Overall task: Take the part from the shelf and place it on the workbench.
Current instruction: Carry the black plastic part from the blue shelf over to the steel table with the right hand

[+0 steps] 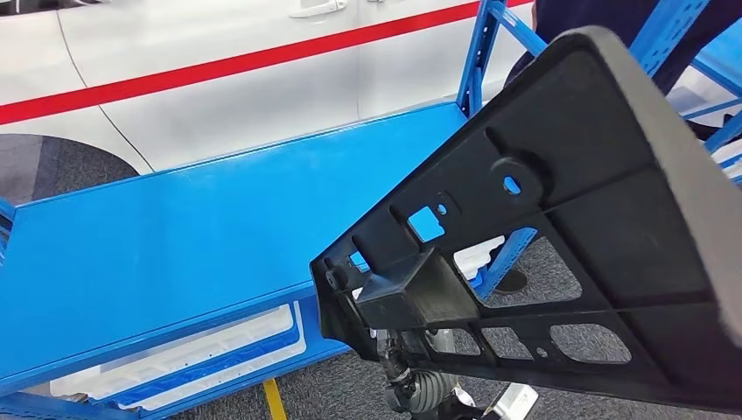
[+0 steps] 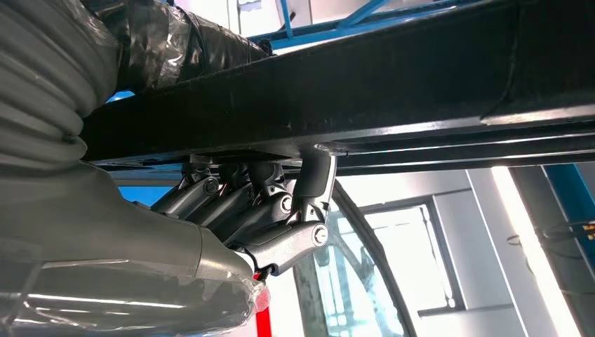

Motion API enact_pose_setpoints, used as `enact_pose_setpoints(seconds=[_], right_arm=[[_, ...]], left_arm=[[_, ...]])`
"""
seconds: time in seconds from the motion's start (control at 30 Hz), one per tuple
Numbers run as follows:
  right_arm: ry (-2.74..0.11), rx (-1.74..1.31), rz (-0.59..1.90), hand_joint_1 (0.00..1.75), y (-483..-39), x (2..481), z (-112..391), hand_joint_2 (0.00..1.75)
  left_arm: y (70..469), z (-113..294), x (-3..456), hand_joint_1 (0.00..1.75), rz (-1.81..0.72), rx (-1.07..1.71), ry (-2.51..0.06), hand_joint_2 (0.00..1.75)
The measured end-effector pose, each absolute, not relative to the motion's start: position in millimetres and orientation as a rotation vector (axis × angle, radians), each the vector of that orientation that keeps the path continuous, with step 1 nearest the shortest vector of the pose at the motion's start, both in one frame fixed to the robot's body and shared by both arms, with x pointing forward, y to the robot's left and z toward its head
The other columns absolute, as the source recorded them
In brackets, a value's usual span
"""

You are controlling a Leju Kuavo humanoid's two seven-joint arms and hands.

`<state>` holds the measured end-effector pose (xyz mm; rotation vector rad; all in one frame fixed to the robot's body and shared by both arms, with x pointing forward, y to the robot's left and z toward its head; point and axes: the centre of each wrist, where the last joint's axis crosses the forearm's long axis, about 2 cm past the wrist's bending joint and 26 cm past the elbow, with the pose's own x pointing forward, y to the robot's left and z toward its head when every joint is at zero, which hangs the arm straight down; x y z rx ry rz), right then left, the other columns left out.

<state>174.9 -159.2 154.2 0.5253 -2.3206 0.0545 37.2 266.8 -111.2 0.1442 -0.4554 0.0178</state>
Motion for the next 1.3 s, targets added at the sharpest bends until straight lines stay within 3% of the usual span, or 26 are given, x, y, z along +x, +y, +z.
enact_pose_setpoints(seconds=[1.3], right_arm=[[-2.293,0.575,0.067,1.75,-159.8,174.1,149.2,1.75]], left_arm=[[266.3,-111.4,35.5,0.00,0.034,0.134,-0.448,0.00]])
